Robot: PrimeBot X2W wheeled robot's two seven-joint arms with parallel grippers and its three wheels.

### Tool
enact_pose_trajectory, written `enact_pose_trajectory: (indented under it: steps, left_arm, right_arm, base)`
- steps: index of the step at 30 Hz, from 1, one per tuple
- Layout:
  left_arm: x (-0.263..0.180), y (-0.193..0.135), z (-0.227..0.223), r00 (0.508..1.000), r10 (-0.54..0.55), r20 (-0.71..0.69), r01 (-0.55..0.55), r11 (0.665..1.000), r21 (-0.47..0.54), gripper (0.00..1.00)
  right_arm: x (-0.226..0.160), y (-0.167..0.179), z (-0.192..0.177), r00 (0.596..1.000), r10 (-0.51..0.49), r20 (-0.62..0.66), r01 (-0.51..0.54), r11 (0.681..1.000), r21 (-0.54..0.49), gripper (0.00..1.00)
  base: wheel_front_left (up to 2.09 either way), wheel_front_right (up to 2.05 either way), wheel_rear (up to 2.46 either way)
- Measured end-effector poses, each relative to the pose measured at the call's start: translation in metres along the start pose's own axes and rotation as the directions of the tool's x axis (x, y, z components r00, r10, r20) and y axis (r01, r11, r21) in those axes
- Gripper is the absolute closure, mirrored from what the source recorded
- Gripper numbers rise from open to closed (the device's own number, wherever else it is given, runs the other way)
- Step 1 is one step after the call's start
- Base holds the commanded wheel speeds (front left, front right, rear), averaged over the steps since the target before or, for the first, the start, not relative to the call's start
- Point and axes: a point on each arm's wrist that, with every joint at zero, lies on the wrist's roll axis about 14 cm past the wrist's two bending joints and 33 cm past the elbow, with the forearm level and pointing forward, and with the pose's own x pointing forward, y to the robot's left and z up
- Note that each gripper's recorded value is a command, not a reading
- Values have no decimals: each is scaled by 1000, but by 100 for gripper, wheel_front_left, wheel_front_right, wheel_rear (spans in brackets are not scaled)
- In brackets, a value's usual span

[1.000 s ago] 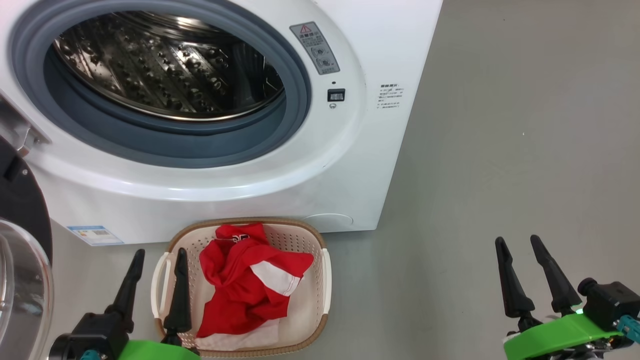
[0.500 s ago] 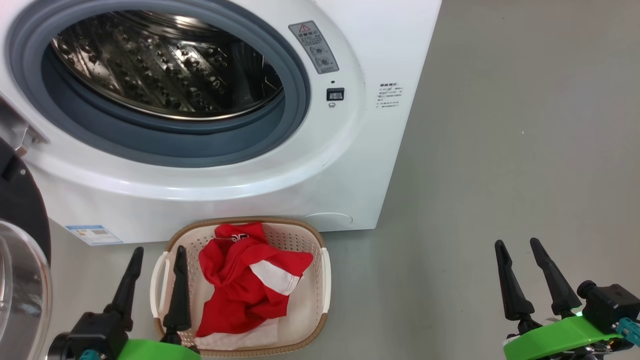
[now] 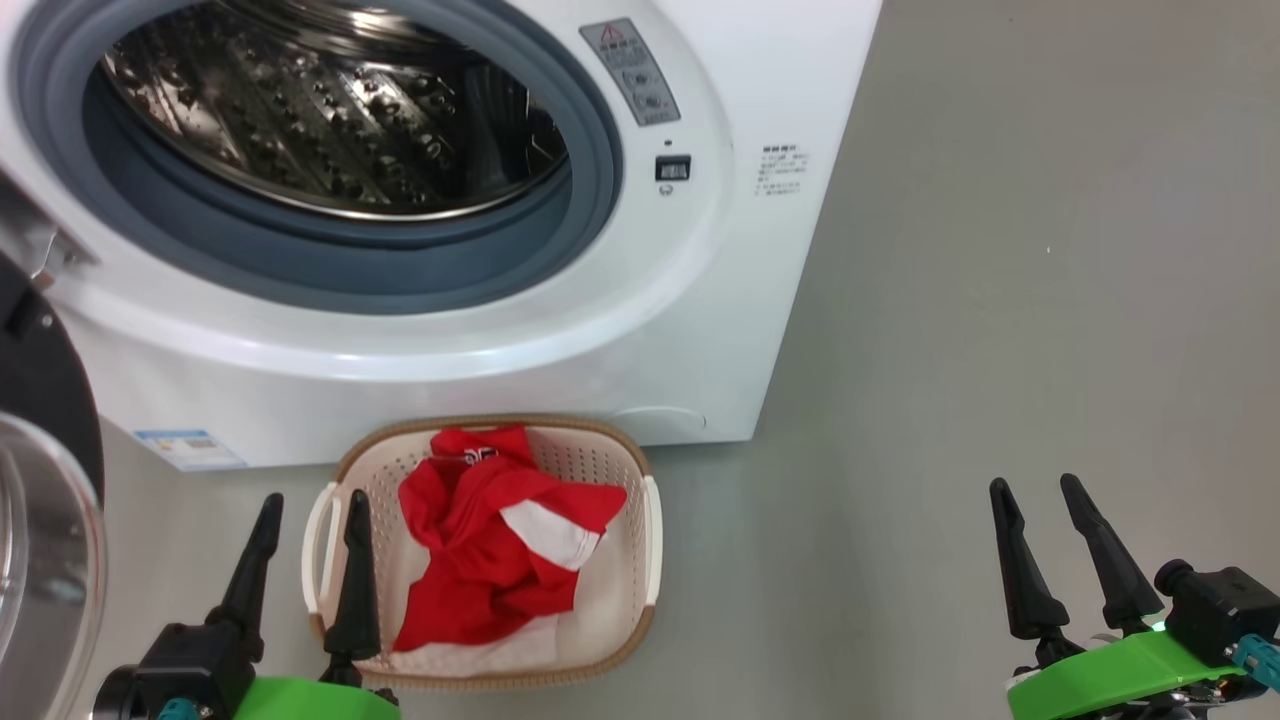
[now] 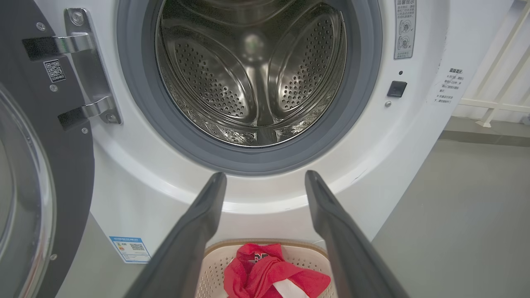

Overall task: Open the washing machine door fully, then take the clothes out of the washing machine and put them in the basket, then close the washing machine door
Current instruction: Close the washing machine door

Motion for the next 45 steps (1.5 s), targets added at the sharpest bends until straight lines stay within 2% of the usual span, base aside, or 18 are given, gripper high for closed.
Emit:
enact_pose_trajectory:
  steps: [14, 32, 38, 45]
  left_arm:
    - [0, 1, -2, 1000, 1, -5, -1, 1000, 0, 0]
    - [-3, -1, 1, 1000, -9, 0, 9, 1000, -2, 0]
    - [-11, 10, 3, 999, 36, 2, -36, 999, -16, 0]
    - [-34, 33, 6, 992, 125, 4, -125, 991, -42, 0]
  right_arm:
    - [1, 0, -2, 1000, -1, -4, 1, 1000, 1, 0]
    - [3, 5, -2, 1000, 16, -4, -16, 1000, 2, 0]
    - [9, 19, -6, 998, 62, -18, -62, 998, -2, 0]
    - [19, 48, -14, 985, 164, -48, -165, 986, -13, 0]
  base:
    - [-140, 140, 0]
    - [-8, 8, 0]
    - [0, 0, 0]
    - [0, 0, 0]
